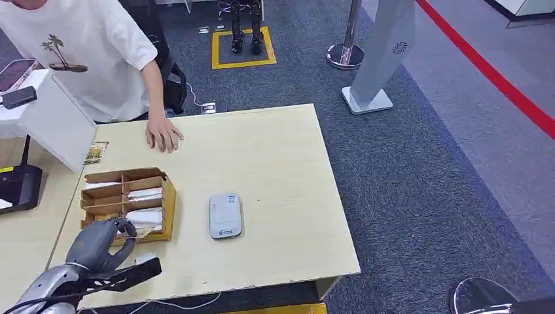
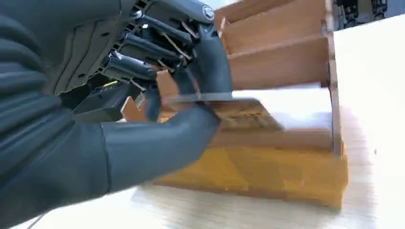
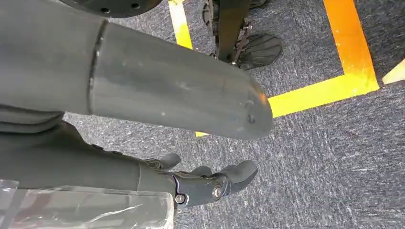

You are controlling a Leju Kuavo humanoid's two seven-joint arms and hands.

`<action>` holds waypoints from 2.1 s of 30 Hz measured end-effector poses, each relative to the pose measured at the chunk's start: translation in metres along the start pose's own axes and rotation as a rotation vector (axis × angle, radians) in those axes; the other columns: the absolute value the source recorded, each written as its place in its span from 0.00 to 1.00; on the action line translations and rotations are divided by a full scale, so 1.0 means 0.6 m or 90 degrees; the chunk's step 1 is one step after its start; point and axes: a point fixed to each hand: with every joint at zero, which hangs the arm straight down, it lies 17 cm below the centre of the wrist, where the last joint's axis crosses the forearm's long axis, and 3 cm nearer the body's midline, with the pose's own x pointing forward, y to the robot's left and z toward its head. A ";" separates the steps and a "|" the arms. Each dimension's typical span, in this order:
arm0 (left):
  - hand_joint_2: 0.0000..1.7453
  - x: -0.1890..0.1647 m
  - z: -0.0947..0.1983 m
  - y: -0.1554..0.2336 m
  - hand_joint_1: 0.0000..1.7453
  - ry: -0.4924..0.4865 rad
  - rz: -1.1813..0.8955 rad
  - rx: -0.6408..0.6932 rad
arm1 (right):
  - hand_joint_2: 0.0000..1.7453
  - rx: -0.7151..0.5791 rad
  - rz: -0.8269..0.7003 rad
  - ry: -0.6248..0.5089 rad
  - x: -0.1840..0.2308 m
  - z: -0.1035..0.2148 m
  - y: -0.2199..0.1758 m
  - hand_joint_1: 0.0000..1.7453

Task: Pass the card to the sensor for recognition and then transmit it.

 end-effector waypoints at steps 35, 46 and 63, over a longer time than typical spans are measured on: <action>1.00 -0.025 -0.006 0.141 1.00 0.008 0.046 0.149 | 0.00 0.033 -0.007 -0.005 -0.010 0.006 0.016 0.00; 1.00 -0.091 -0.040 0.247 1.00 0.061 0.034 0.200 | 0.00 0.045 -0.004 0.003 -0.011 0.007 0.023 0.00; 1.00 -0.192 -0.110 0.324 1.00 0.153 0.057 0.196 | 0.00 0.053 0.011 0.004 -0.001 0.005 0.030 0.00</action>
